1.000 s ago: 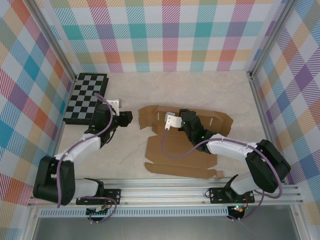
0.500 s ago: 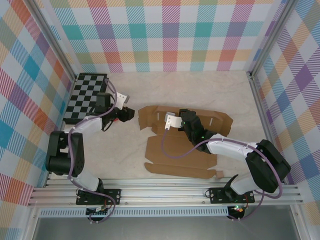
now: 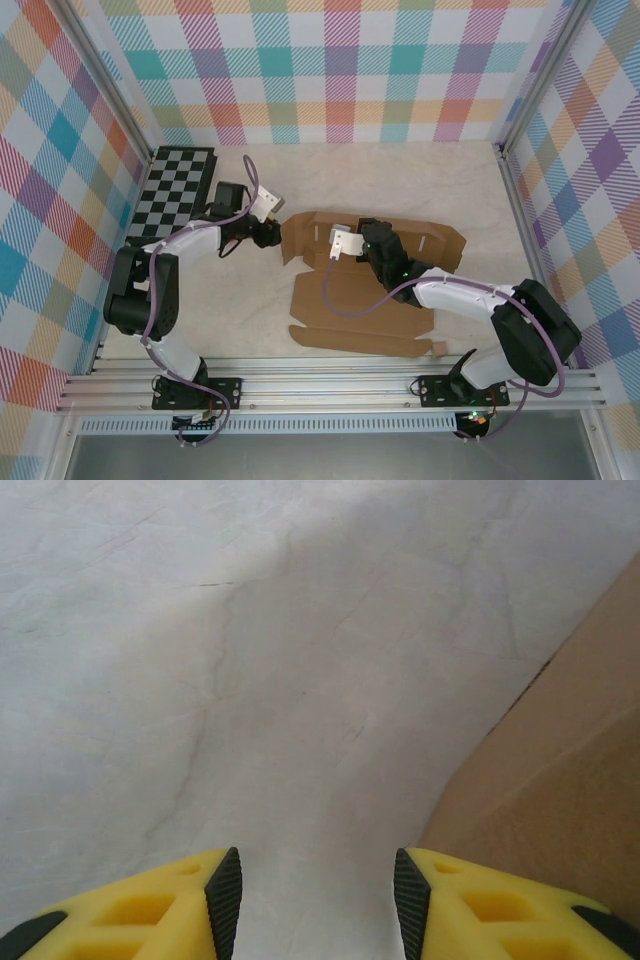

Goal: Fold the paper box

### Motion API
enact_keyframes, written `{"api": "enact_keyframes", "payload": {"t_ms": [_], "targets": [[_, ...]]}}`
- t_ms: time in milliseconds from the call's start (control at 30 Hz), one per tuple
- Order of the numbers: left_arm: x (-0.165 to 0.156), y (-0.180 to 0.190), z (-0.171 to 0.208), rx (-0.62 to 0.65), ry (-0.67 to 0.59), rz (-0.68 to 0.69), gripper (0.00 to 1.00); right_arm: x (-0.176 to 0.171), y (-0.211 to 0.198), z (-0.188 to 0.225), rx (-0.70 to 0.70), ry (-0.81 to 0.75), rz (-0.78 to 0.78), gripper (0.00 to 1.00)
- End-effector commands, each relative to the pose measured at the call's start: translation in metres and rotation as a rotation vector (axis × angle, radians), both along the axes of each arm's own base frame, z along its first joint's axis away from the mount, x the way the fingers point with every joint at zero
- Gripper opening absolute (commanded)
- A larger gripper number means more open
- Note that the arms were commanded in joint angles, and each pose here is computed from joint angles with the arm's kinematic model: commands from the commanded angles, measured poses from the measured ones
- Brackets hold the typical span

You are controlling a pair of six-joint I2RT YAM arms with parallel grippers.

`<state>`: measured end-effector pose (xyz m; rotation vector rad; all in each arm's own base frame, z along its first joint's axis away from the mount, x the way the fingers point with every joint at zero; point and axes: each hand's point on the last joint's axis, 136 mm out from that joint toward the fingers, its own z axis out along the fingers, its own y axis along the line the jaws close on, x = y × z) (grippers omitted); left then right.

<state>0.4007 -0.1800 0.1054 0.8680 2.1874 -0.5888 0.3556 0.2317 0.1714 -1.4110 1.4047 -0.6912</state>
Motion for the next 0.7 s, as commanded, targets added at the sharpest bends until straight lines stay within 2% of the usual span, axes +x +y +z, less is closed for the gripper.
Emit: {"api": "enact_keyframes", "payload": {"t_ms": [0, 167, 433, 667], "targets": [[-0.017, -0.02, 0.014, -0.059, 0.01, -0.097, 0.48, -0.012, 0.001, -0.033, -0.041, 0.116, 0.035, 0.0], [-0.032, -0.038, 0.021, -0.089, 0.035, -0.159, 0.48, -0.011, 0.001, -0.037, -0.047, 0.124, 0.034, 0.0], [-0.044, -0.06, 0.036, -0.103, 0.005, -0.187, 0.47, -0.011, 0.001, -0.036, -0.047, 0.124, 0.033, 0.0], [-0.04, -0.067, 0.031, -0.111, -0.032, -0.109, 0.48, -0.012, 0.0, -0.038, -0.052, 0.129, 0.033, 0.0]]}}
